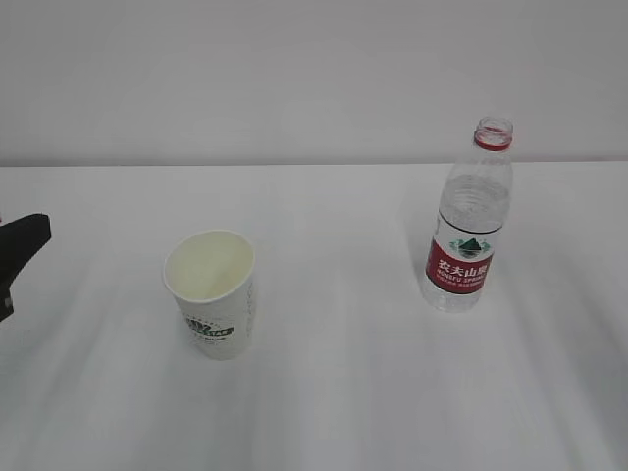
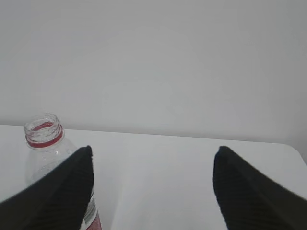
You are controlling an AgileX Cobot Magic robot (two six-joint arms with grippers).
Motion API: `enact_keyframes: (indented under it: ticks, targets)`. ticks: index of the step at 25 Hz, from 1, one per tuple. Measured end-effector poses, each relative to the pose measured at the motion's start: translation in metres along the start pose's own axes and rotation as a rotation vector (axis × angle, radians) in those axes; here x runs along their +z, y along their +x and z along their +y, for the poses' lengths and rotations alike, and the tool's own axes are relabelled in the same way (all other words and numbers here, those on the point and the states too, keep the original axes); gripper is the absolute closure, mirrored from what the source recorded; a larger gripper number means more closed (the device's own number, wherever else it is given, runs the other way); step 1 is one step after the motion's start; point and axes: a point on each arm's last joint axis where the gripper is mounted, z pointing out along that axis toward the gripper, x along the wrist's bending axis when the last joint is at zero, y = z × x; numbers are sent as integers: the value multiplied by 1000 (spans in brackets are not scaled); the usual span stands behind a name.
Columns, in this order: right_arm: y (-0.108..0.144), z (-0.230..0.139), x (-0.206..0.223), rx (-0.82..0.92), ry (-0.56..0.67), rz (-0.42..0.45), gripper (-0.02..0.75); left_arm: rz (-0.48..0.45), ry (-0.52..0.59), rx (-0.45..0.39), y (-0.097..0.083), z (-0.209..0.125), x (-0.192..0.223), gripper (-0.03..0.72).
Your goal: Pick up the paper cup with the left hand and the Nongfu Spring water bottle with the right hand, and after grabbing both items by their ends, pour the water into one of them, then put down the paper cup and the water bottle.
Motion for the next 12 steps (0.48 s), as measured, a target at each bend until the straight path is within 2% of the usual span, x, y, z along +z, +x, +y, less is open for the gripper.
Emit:
enact_keyframes:
  ticks: [12]
  targets:
    - [0,-11,11,-1,69,10,150,6,-11,-11,1,1,0,313]
